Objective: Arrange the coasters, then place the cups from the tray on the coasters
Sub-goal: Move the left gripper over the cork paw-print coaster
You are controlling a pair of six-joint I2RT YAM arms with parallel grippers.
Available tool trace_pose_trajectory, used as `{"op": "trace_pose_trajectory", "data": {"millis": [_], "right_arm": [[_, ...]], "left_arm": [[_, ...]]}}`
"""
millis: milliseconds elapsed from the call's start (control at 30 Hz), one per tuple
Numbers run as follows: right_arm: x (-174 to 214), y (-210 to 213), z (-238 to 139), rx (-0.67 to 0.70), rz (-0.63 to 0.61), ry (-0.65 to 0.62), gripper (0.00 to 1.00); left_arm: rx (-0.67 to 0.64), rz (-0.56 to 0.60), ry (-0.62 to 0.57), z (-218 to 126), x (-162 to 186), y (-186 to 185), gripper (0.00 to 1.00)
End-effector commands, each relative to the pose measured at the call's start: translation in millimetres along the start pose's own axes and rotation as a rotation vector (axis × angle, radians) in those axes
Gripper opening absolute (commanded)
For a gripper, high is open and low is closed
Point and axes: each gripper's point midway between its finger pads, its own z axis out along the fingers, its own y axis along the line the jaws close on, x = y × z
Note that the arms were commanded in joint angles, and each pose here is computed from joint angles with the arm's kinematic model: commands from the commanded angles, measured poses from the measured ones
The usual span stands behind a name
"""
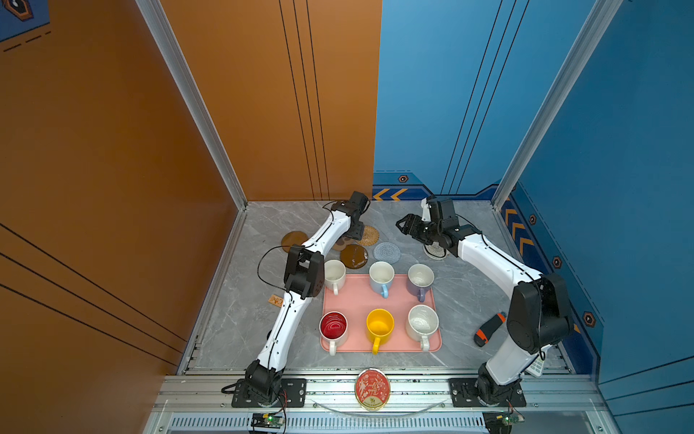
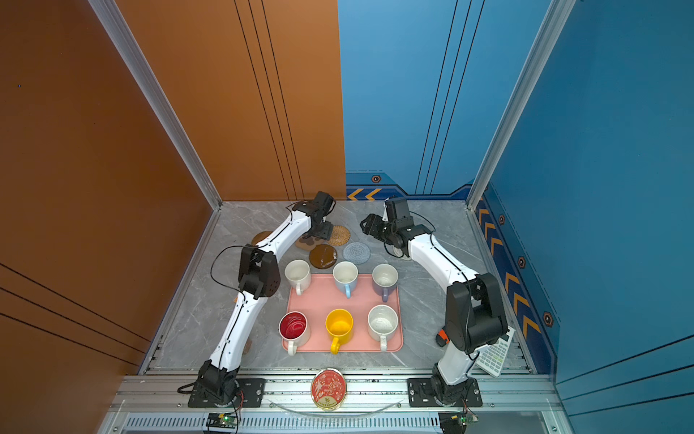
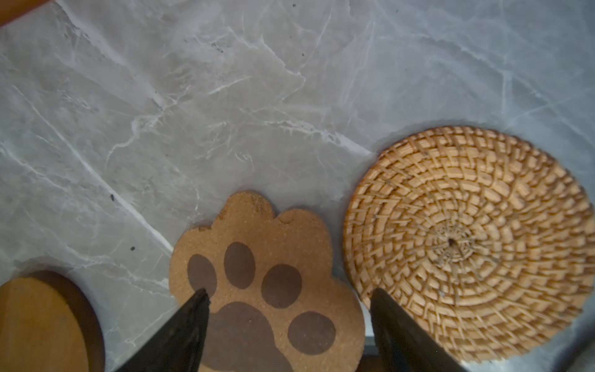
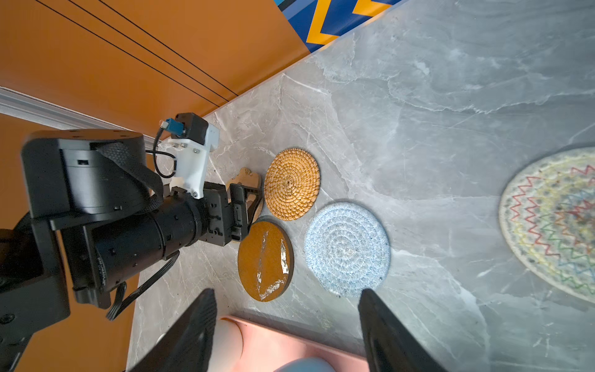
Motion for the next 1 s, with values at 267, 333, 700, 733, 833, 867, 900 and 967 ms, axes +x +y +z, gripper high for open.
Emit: {"op": "trace_pose_trajectory", "data": {"millis": [267, 333, 700, 733, 833, 867, 900, 967], "right_arm": [[-4, 1, -5, -0.007, -0.017, -0.01, 0.69], [-4, 2, -5, -0.01, -0.015, -0.009, 0.69], [-4, 2, -8, -0.013, -0.016, -0.015, 0.69], [-3, 2, -8, -0.012, -0.015, -0.014, 0.69], [-4, 1, -9, -0.011, -0.015, -0.016, 0.69], [-4, 1, -10, -0.012, -0.013, -0.019, 0.69], [-4, 2, -10, -0.014, -0.013, -0.019, 0.69], [-4, 2, -10, -0.016, -0.012, -0.02, 0.69]], "left_arm": [[-0.075, 0.0, 0.076, 16, 25, 19, 0.77], [-0.087, -0.006, 0.09, 17, 30, 24, 0.77], [-0.11, -0.053, 0.138, 14, 46, 50, 0.76], [-0.11, -0.058, 0.15, 14, 50, 53, 0.76], [-0.115, -0.08, 0.183, 16, 63, 58, 0.74], [-0.115, -0.094, 0.196, 15, 68, 61, 0.74], [-0.108, -0.111, 0.211, 15, 73, 62, 0.73], [-0.093, -0.132, 0.236, 16, 83, 62, 0.72]]}}
